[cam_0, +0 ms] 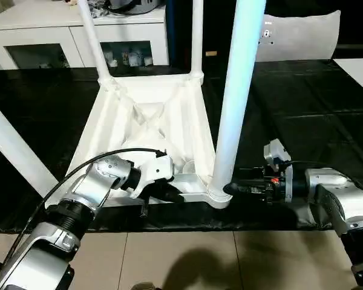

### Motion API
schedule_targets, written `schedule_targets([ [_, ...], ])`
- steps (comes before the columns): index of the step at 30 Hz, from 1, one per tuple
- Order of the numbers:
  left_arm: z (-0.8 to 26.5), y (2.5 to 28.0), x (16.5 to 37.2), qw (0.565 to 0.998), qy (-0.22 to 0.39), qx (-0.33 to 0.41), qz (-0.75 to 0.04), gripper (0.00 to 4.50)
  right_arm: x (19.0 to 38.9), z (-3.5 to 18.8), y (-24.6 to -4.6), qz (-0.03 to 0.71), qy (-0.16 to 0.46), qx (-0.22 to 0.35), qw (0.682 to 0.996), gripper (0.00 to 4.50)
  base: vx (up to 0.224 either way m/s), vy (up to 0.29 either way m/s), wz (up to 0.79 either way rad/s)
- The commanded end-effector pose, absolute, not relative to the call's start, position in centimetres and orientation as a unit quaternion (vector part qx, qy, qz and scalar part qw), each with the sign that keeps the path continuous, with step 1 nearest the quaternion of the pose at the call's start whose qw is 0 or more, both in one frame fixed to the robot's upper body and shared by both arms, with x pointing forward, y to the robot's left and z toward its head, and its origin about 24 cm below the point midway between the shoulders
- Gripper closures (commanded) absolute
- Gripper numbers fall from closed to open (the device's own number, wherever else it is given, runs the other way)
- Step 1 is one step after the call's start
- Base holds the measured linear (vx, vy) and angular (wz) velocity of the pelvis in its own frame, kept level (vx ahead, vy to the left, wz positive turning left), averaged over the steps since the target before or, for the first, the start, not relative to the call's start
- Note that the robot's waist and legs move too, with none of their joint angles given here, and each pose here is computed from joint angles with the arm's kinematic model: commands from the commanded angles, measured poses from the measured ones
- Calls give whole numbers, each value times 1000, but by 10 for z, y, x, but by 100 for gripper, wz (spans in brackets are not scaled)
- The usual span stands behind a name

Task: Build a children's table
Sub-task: Rotate leg to tighten

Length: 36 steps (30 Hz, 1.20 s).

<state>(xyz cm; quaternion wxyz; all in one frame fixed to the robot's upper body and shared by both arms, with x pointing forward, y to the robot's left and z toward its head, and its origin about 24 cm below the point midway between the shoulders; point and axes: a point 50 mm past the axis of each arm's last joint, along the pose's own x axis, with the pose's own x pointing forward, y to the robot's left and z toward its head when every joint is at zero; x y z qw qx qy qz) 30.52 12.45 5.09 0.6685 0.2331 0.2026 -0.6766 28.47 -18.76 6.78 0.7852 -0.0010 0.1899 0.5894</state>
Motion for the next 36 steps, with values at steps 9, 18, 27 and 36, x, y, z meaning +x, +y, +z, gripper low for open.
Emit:
schedule_targets([
  [9, 45, 114, 294, 617, 208, 245, -718, 450, 285, 67, -174, 606, 176, 2, 776, 302, 0, 0, 0],
  [18, 43, 114, 293, 618, 210, 243, -718, 450, 288, 68, -174, 592, 175, 21, 787, 286, 0, 0, 0],
  [27, 43, 113, 294, 617, 211, 243, -718, 450, 288, 72, -175, 599, 169, 24, 783, 199, 0, 0, 0],
  [36, 42, 114, 293, 617, 211, 245, -717, 450, 286, 69, -174, 605, 168, -1, 779, 155, 0, 0, 0],
])
